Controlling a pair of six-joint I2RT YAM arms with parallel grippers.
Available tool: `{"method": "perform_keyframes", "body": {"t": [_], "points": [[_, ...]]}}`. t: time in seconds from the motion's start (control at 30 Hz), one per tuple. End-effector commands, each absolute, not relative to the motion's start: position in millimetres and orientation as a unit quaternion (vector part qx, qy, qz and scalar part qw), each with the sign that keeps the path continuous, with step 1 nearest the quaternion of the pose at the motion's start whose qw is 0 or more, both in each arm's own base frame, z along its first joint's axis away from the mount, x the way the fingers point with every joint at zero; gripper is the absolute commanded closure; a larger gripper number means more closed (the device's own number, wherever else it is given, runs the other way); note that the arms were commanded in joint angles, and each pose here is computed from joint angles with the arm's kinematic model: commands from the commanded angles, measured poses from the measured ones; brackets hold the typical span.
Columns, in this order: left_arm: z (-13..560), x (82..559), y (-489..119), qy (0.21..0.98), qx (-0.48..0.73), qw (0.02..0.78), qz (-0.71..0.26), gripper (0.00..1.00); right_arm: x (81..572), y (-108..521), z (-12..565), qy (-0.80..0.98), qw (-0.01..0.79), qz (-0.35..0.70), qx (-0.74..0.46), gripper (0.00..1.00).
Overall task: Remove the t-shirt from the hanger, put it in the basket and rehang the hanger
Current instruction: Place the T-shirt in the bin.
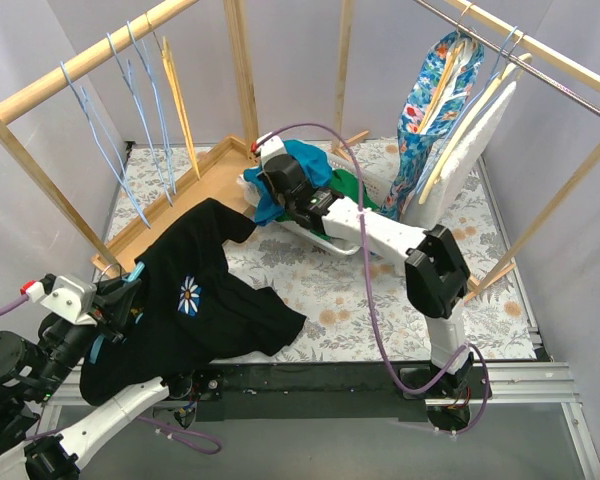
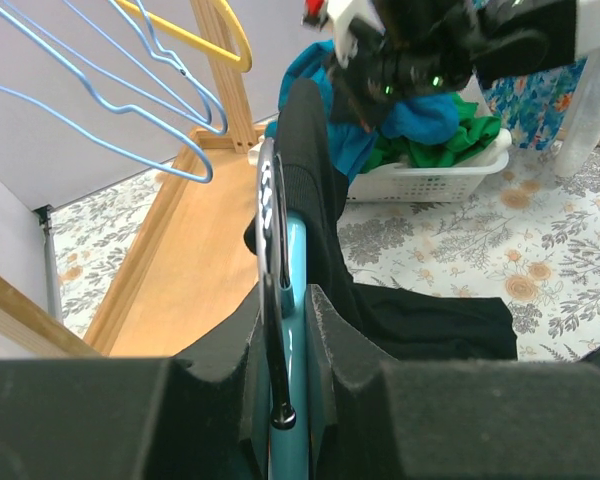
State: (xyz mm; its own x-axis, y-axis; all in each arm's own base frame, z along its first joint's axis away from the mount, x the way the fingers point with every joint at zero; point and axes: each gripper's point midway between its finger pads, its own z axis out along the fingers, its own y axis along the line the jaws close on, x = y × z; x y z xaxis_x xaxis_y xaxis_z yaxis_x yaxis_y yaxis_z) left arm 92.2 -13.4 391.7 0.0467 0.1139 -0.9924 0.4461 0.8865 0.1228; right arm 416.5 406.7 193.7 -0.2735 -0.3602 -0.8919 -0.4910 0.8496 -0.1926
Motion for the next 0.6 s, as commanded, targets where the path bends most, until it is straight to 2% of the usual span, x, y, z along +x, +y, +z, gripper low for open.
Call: {"method": "perform_keyframes", "body": {"t": [0.0, 0.13, 0.27, 0.57], "points": [[408.4, 97.4, -28.5, 0.657, 0.210, 0.709, -0.146, 1.00, 441.9, 357.0, 276.4, 0.766, 0.617, 0.033, -0.179, 0.99], [408.1, 100.9, -36.5, 0.653, 0.217, 0.709, -0.153, 1.00, 454.9, 333.0, 263.9, 0.780, 0.602, 0.013, -0.171, 0.99], [405.2, 107.7, -49.2, 0.654, 0.232, 0.702, -0.158, 1.00, 465.4, 313.8, 218.0, 0.806, 0.565, -0.001, -0.176, 0.99], [407.0, 120.7, -78.5, 0.642, 0.268, 0.696, -0.175, 1.00, 425.2, 321.7, 94.9, 0.866, 0.448, 0.050, -0.218, 0.99]]}}
